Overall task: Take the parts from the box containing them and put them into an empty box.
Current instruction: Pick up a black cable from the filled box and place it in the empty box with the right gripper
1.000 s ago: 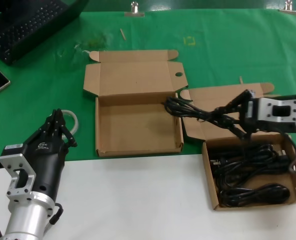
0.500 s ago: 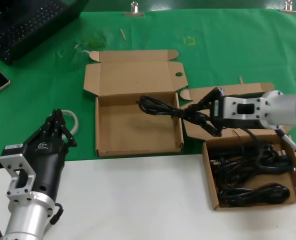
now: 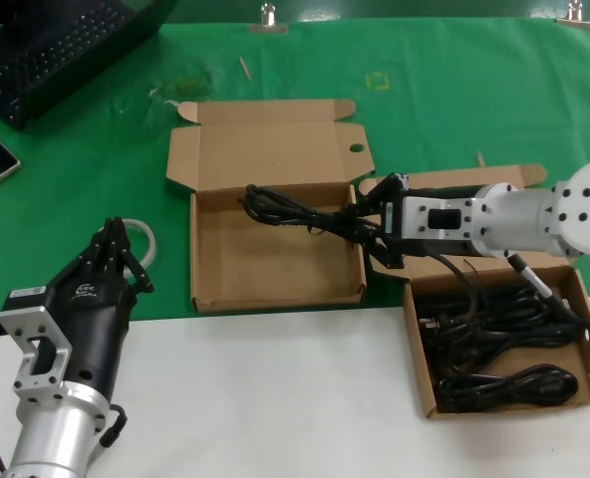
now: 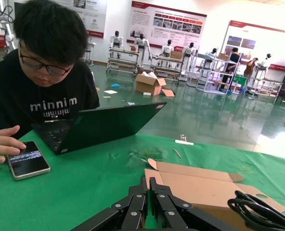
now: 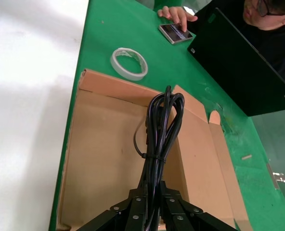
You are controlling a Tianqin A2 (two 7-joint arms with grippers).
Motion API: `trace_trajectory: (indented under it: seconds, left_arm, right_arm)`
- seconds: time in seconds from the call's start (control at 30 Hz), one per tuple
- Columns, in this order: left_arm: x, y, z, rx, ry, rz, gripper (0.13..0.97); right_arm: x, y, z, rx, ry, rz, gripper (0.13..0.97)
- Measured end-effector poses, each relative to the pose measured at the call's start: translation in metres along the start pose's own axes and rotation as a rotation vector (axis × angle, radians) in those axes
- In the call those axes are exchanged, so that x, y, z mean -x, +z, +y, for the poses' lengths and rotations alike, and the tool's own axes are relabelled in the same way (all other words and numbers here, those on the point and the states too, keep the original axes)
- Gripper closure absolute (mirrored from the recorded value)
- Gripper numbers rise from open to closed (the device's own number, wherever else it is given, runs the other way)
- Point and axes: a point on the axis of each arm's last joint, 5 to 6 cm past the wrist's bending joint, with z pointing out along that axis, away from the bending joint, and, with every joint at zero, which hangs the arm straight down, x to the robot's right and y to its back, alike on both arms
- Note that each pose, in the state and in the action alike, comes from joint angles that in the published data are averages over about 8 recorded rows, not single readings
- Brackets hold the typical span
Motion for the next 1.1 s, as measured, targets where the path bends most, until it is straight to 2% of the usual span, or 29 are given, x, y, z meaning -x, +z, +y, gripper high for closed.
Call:
trace_trajectory:
  seconds: [0.4,1.1]
  left_arm:
    - [0.0000,0.000,0.0000,0.000,0.000,0.000,0.941]
    - [0.0000,0.000,0.0000,0.000,0.000,0.000,0.941]
  right_arm:
    - [0.007,0.025,-0.010,-0.007,-0.030,0.011,0.922]
    - [0.021,0.059,-0.013,-0.016,-0.058,0.036,0.922]
